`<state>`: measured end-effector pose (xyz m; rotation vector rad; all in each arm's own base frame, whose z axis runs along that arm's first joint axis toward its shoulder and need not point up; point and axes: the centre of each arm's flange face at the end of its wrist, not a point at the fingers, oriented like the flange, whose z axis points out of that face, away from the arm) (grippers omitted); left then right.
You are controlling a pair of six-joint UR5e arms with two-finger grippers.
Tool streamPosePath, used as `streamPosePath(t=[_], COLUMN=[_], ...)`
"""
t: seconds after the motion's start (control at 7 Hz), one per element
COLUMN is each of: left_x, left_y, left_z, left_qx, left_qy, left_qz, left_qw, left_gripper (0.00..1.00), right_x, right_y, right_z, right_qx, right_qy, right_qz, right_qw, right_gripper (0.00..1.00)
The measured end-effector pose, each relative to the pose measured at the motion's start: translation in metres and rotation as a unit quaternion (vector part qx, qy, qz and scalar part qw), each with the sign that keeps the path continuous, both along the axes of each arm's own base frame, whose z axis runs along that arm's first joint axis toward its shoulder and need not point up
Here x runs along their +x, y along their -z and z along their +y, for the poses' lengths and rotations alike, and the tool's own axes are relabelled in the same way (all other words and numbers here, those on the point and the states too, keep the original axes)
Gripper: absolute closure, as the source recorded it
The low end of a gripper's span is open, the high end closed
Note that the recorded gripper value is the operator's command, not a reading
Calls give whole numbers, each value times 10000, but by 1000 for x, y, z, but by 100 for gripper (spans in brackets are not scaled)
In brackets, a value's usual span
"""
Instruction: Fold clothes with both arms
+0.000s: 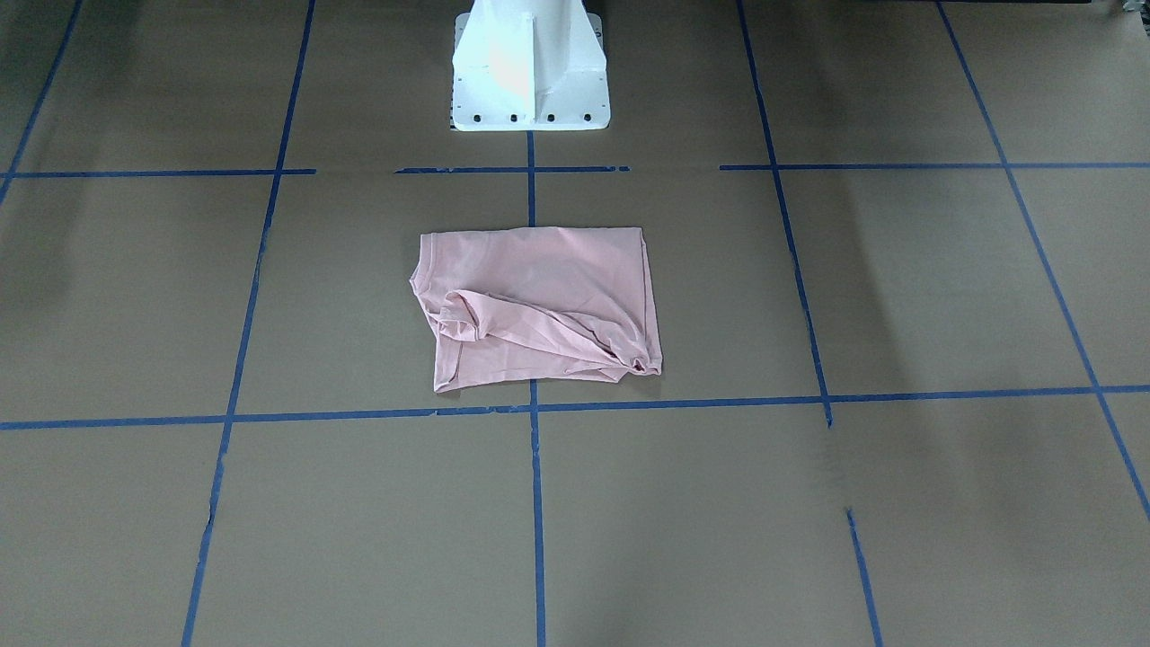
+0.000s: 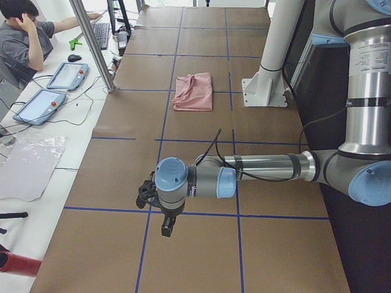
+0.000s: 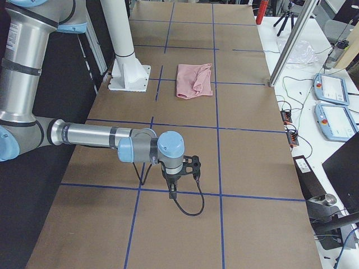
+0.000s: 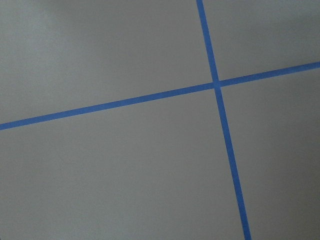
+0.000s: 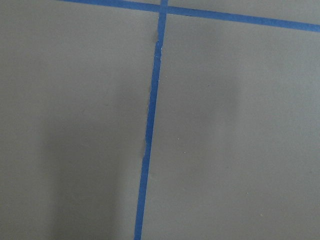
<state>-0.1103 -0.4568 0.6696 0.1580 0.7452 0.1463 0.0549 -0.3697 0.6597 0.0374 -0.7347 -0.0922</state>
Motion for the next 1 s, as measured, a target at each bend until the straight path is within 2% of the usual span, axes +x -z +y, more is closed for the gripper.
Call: streamPosePath(t=[1.0], left_x=[1], left_y=[2], left_z=[-1], left_qx=[23], left_qy=[-13], left_qz=[-2], left_qw=[10000], left_gripper=[0], right_x=[0], right_y=[-4], right_z=[1], right_qx=[-43], right_qy=[7], right_qz=[1], right_qw=[10000], right_gripper=[0])
